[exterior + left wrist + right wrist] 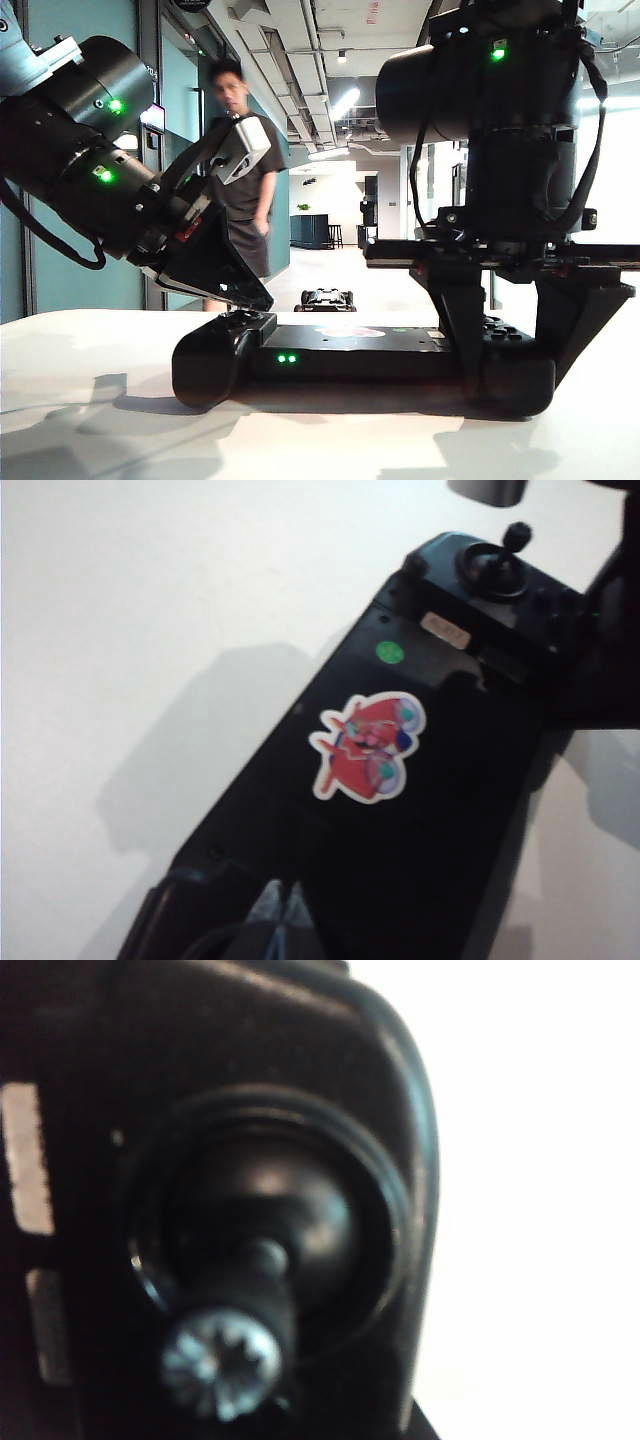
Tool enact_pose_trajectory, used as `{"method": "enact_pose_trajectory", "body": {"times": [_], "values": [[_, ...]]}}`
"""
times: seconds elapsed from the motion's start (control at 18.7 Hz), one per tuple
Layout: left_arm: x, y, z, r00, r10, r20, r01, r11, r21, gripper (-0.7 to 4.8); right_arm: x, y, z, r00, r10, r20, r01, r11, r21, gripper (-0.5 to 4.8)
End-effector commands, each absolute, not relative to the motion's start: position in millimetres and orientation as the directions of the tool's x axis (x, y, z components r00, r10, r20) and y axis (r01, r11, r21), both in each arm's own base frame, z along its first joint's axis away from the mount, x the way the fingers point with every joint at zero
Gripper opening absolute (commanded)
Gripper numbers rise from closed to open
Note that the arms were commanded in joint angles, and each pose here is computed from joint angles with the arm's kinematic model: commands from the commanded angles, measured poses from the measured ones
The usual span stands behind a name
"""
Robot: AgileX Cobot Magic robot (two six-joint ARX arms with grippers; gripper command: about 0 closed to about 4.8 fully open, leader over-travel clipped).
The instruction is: Push the left joystick on the remote control sitting on the white table forward to make the robot dog walk in a straight line until it approaches the door.
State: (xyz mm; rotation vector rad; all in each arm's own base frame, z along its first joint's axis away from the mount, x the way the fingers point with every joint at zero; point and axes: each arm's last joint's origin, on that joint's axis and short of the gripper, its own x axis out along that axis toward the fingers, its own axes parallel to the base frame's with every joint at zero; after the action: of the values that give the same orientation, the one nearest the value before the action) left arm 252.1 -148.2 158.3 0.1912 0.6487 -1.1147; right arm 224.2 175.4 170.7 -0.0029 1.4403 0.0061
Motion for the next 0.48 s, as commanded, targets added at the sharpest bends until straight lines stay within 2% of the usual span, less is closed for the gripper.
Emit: {"method": "enact_pose_trajectory", "body": {"times": [0.05,0.48], "values": [[254.5,-148.7,161.5,0.307,-0.774,-0.554,0.880,0.452,-0.144,-0.05,221.9,174.4,168.9,0.102,-0.006,-0.995,-0.013,1.000,-0.007,1.98],[256.8,-150.0,159.2,0.311,-0.779,-0.545,0.881,0.451,-0.142,-0.05,221.8,174.3,168.9,0.102,-0.006,-0.995,-0.015,1.000,-0.007,1.98]]}}
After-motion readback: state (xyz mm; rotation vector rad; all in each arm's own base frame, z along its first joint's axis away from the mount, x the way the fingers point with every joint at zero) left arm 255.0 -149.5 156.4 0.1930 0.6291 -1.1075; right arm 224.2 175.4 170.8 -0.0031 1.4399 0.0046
